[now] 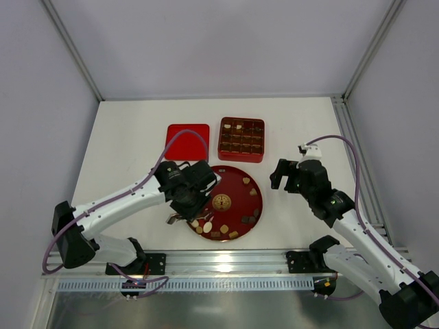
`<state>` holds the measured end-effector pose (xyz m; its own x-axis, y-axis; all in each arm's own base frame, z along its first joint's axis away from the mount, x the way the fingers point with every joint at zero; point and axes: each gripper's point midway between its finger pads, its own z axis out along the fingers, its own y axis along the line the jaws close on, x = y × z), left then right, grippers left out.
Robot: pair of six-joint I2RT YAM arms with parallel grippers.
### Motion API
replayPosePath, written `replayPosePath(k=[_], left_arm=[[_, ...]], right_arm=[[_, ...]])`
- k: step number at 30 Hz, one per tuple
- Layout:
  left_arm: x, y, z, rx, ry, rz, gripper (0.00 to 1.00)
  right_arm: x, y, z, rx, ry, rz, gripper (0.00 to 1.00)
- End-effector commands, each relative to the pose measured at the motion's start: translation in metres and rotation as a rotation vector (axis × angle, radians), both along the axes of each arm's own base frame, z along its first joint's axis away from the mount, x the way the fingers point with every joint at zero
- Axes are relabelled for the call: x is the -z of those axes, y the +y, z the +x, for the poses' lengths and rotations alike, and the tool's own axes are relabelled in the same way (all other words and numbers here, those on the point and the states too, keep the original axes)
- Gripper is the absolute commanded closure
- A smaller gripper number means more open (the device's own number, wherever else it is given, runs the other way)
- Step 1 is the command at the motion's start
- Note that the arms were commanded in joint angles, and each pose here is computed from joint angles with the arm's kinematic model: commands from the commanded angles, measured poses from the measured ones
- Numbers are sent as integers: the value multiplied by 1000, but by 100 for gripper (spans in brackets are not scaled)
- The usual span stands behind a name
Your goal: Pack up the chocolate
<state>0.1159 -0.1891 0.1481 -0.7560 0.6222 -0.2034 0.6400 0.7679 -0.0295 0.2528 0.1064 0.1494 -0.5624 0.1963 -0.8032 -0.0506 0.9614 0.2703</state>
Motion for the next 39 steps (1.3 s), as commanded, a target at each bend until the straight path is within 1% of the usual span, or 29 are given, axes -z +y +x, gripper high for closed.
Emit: replayPosePath(k=[1, 6, 12, 13, 20, 30, 32, 34, 38, 39], left_arm=[[1, -6, -2, 3, 14, -16, 58], [1, -7, -1, 8, 17, -12, 59], [2, -8, 2, 16, 10, -2, 65], [1, -8, 3, 16, 7, -2, 67], [-9, -10, 15, 14, -54, 2, 74], [-36, -20, 36, 4, -156, -38, 77], [-42, -22, 43, -2, -185, -39, 77], [-56, -31, 54, -12, -225, -77, 76], [-75, -50, 92, -44, -308, -124, 76], [-72, -55, 110, -76, -319, -132, 76]], right_arm=[[-7, -2, 5, 23, -28, 7, 0], [-8, -3, 5, 26, -31, 7, 0], [-8, -4, 6, 28, -33, 1, 0], [-8, -3, 6, 25, -32, 2, 0], [-8, -4, 6, 30, -32, -1, 0], [-10, -4, 6, 31, -36, 3, 0], [-12, -3, 6, 29, -39, 6, 0], [-15, -2, 7, 26, -44, 14, 0], [-20, 0, 9, 23, -53, 22, 0], [-20, 0, 9, 22, -51, 19, 0]])
